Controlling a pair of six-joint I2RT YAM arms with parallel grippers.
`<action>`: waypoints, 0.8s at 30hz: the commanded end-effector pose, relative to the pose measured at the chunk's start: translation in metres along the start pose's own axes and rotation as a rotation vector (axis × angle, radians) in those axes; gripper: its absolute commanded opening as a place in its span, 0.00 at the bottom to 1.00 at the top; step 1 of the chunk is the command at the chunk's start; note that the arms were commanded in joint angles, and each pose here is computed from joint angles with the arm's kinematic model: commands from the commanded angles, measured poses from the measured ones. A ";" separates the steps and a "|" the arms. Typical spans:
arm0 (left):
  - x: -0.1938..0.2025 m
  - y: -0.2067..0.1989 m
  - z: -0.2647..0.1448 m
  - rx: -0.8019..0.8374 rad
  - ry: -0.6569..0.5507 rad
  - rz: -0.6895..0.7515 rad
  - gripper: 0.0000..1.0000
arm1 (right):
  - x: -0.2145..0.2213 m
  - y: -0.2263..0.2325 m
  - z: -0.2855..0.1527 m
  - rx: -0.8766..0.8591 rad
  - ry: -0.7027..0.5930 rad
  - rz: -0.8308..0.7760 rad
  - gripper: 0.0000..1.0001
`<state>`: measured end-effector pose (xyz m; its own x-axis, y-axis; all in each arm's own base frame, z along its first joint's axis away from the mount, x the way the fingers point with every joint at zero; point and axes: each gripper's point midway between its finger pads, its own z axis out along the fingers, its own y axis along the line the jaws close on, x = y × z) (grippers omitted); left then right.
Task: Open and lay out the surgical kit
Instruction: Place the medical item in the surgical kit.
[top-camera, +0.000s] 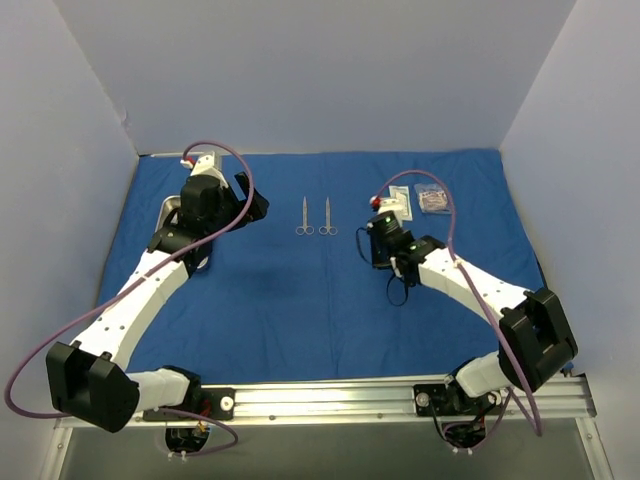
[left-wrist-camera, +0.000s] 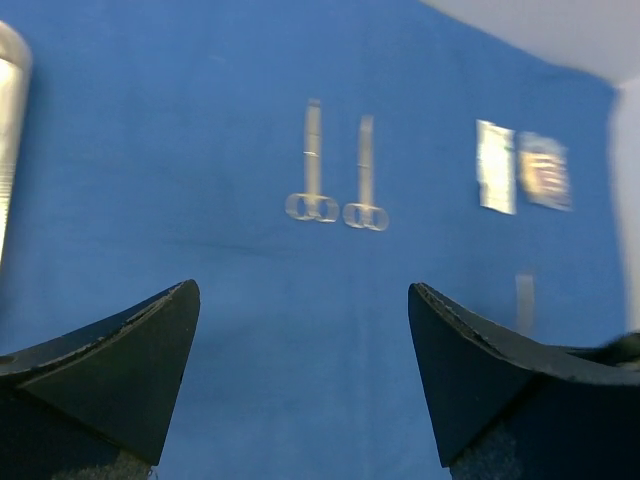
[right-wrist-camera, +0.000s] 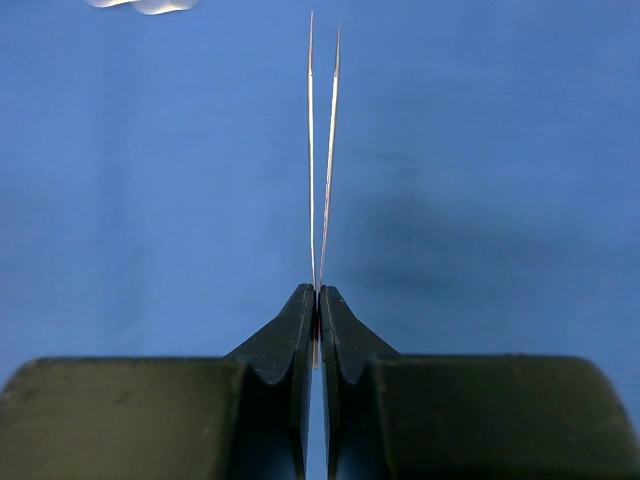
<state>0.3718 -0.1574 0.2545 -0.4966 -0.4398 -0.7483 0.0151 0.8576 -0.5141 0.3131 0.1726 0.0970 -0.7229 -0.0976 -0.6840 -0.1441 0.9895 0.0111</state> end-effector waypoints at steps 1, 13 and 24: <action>-0.019 0.031 -0.014 -0.169 -0.031 0.128 0.94 | 0.002 -0.038 0.000 0.107 0.043 0.013 0.00; -0.011 0.084 -0.012 -0.304 0.046 0.169 0.94 | 0.024 -0.094 0.048 0.177 0.197 0.067 0.00; -0.005 0.101 -0.007 -0.345 0.081 0.181 0.94 | 0.047 -0.104 0.066 0.144 0.279 0.080 0.00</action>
<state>0.3674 -0.0709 0.2083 -0.5809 -0.2781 -0.7650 -0.1791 0.9605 -0.2132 0.3329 0.0684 0.0114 -0.8913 -0.0227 -0.4527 0.0201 0.9958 -0.0895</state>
